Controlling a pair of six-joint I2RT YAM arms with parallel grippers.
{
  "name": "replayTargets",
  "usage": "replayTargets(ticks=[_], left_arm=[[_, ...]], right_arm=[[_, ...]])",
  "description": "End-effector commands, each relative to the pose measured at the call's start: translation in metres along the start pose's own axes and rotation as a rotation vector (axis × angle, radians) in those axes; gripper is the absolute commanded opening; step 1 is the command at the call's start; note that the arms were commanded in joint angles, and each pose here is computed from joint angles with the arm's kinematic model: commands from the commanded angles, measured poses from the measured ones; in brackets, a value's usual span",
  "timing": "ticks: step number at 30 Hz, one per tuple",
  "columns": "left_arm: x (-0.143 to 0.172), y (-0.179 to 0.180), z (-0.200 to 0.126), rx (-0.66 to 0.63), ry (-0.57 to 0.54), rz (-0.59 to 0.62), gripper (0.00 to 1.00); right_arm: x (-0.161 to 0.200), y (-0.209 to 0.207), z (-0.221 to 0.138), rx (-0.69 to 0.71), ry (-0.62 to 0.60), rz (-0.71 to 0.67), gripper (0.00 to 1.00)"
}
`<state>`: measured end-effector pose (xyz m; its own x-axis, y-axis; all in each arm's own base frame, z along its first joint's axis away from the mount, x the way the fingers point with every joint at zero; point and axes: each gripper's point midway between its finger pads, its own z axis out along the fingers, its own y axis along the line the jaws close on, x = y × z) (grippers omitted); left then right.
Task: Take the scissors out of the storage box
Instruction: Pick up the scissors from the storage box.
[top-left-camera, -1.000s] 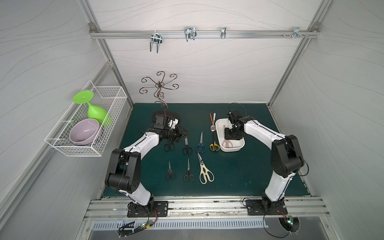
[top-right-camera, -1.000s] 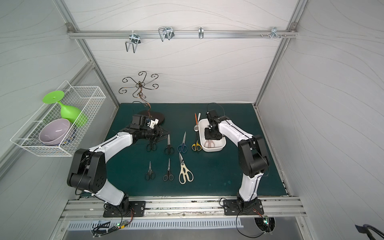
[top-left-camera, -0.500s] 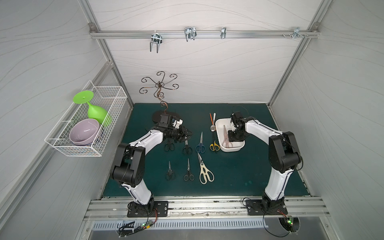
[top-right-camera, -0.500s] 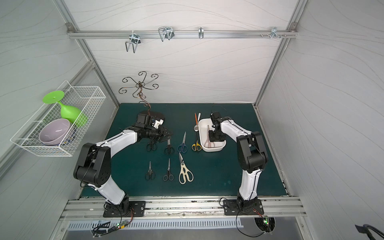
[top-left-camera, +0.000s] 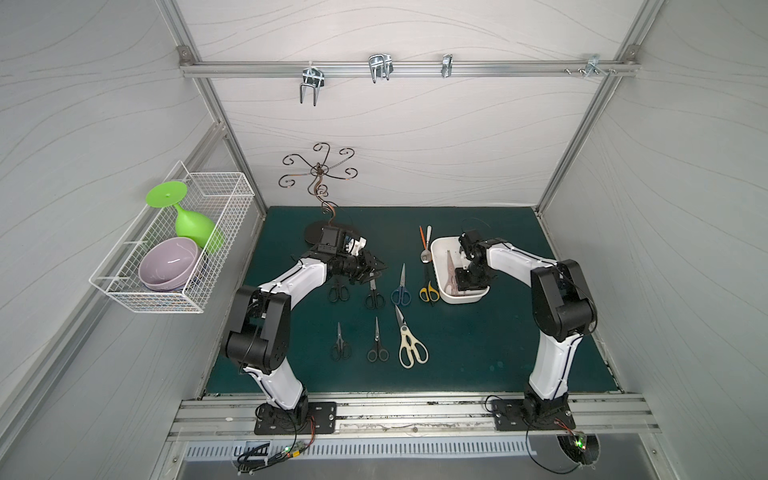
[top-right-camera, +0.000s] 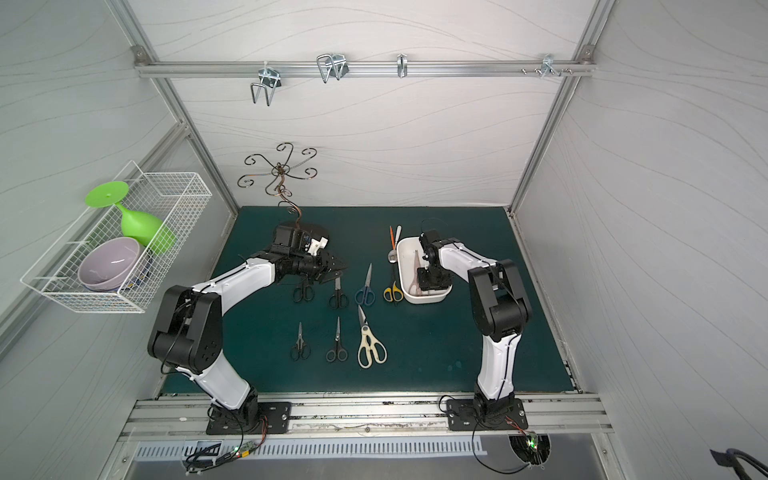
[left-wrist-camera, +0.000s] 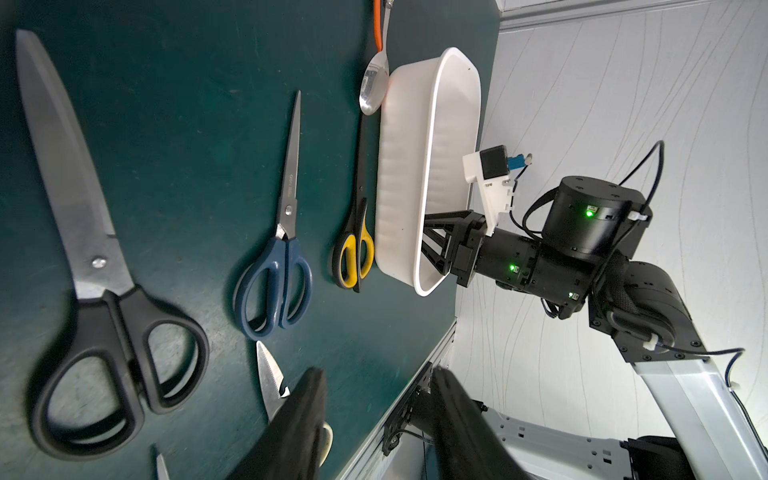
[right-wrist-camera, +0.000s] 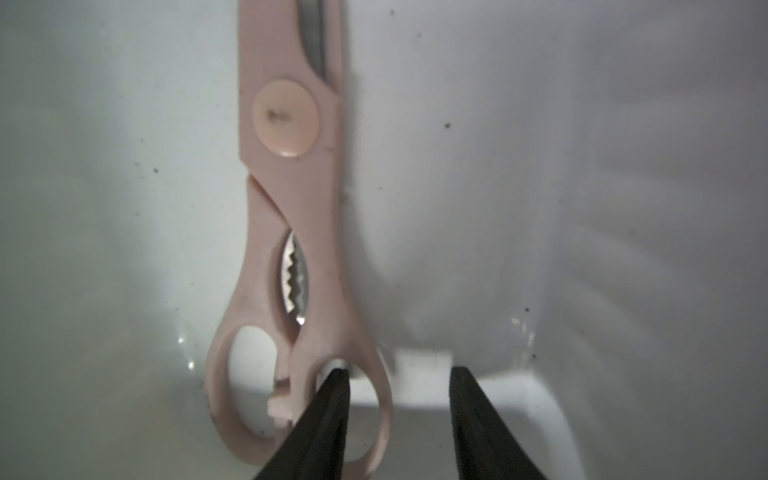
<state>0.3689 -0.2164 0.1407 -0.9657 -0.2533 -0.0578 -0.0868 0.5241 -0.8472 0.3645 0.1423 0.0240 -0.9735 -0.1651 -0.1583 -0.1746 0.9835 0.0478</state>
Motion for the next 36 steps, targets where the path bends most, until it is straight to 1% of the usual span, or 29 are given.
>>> replayTargets(ticks=[1,3,8,10,12,17,21,28,36], left_arm=[[-0.01,-0.015,0.0,0.02,-0.017,0.036,0.45],[-0.01,-0.016,-0.001,0.02,-0.017,0.035,0.45],[-0.009,-0.015,-0.001,0.016,-0.016,0.036,0.45],[-0.008,-0.014,-0.001,0.015,-0.014,0.035,0.45],[-0.008,-0.014,-0.001,0.016,-0.015,0.034,0.45],[-0.008,-0.016,0.001,0.019,-0.012,0.038,0.45],[-0.007,-0.019,0.005,0.022,-0.001,0.044,0.45],[-0.003,-0.024,0.011,0.026,0.015,0.053,0.45],[0.003,-0.03,0.022,0.036,0.052,0.069,0.46]], right_arm=[[-0.004,-0.007,0.011,0.032,-0.005,0.021,0.41],[-0.009,-0.007,0.014,0.039,-0.021,0.023,0.37],[-0.021,-0.007,0.015,0.046,-0.044,0.008,0.17],[-0.024,-0.008,0.012,0.048,-0.048,-0.004,0.12],[-0.027,-0.007,0.007,0.047,-0.059,-0.019,0.09],[-0.036,-0.005,-0.014,0.04,-0.1,-0.065,0.03],[-0.043,-0.005,-0.029,0.045,-0.134,-0.087,0.02],[-0.056,-0.012,-0.055,0.064,-0.185,-0.084,0.0],[-0.066,-0.02,-0.086,0.084,-0.256,-0.08,0.0]])
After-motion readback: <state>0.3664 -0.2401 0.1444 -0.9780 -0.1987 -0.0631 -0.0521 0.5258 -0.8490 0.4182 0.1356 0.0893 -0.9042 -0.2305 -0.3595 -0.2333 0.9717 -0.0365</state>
